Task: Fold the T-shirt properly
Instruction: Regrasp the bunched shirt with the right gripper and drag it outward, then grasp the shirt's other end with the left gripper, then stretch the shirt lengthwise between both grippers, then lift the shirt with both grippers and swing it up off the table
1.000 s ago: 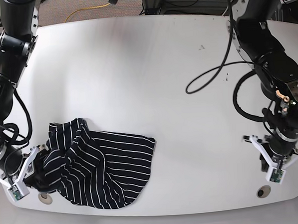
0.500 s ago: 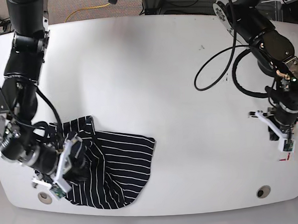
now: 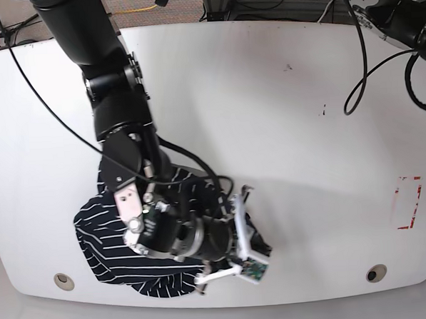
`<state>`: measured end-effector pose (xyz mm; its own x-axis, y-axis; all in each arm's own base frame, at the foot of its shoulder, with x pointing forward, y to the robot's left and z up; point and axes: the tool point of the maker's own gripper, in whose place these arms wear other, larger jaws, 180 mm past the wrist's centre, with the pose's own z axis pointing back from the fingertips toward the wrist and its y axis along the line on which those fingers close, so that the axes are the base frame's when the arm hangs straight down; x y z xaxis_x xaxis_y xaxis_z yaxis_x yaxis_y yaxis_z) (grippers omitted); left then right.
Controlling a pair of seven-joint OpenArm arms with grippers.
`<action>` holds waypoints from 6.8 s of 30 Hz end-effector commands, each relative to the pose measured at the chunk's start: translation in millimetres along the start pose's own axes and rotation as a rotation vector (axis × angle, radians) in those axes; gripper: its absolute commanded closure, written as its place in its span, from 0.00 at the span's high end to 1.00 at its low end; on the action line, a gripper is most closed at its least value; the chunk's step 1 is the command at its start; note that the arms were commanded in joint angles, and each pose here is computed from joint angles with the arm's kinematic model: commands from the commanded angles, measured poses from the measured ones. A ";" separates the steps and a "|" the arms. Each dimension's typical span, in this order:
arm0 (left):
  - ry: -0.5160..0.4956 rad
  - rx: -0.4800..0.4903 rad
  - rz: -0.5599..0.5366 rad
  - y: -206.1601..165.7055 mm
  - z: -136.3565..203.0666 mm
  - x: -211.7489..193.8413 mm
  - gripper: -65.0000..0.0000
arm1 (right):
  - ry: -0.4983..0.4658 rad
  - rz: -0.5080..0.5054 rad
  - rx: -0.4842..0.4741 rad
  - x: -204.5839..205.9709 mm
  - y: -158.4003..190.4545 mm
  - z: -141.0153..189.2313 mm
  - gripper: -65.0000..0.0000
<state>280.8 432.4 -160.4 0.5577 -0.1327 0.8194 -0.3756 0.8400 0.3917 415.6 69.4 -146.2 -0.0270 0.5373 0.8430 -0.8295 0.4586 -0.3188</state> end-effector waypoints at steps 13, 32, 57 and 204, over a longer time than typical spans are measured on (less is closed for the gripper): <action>0.016 0.114 -0.089 55.5 20.2 -12.1 0.00 | -0.180 0.423 0.130 113.9 105.8 -28.0 0.00; -0.023 -0.291 -0.139 -114.6 -8.6 -20.5 0.52 | -0.080 0.175 -0.234 31.6 -17.8 47.6 0.00; 0.218 -0.746 0.282 -306.1 -63.5 -81.0 0.58 | 0.052 -0.040 -0.430 -64.8 -66.7 106.8 0.00; -0.021 -0.417 -0.135 -138.1 12.3 -49.7 0.00 | 0.315 -0.627 -0.648 -256.5 -35.6 211.4 0.00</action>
<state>284.1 319.9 -274.7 0.6247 -0.2316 0.7457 0.0265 0.9607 0.2762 318.3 -229.8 -282.9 0.6105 0.1706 0.7734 -0.1771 0.9812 -0.0765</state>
